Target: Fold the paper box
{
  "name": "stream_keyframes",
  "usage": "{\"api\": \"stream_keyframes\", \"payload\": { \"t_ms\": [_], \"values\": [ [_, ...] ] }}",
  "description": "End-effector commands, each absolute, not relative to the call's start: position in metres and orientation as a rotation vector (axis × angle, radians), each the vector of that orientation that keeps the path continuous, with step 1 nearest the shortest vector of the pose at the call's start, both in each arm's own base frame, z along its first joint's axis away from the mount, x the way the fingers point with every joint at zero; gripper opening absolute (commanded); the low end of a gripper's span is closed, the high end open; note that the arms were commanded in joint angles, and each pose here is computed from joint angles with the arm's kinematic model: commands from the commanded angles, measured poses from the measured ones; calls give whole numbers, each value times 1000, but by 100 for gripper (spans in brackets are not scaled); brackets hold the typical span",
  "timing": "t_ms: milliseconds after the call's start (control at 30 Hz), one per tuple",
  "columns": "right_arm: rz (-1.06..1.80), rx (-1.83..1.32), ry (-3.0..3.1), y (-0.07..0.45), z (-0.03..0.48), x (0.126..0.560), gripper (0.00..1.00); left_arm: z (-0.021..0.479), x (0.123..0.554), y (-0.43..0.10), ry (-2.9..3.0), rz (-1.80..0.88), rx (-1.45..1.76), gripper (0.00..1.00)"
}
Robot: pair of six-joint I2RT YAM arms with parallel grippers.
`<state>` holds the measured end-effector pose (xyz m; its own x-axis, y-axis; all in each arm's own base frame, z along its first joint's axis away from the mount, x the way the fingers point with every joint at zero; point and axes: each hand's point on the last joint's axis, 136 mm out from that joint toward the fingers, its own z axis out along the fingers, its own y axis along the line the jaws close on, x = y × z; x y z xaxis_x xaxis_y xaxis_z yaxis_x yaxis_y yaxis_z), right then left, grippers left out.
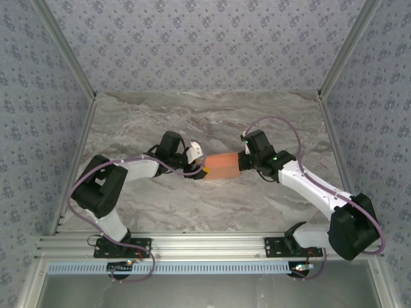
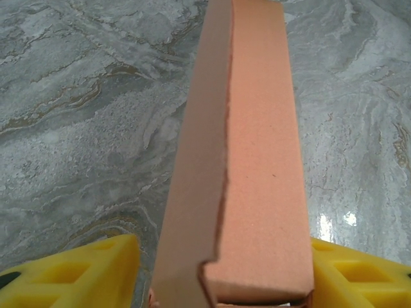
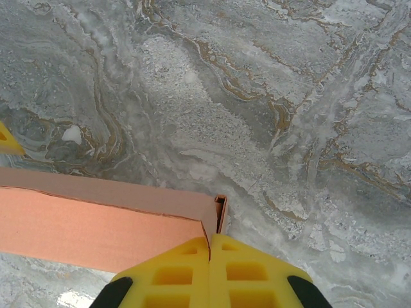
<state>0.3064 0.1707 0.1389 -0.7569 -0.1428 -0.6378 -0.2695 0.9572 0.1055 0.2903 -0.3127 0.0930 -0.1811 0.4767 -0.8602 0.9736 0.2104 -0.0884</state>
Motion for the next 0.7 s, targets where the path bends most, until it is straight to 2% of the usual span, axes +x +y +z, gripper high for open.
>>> {"api": "stream_keyframes", "payload": {
  "t_ms": [0,333,667],
  "values": [
    [227,-280,2465,166,132,298,5,111,293,-311,1773,-869,1319,64],
    [237,-284,2450,167,138,298,5,141,292,-292,1861,-798,1135,66],
    [245,-285,2438,168,142,299,5,151,283,-282,1935,-734,1103,46]
  ]
}}
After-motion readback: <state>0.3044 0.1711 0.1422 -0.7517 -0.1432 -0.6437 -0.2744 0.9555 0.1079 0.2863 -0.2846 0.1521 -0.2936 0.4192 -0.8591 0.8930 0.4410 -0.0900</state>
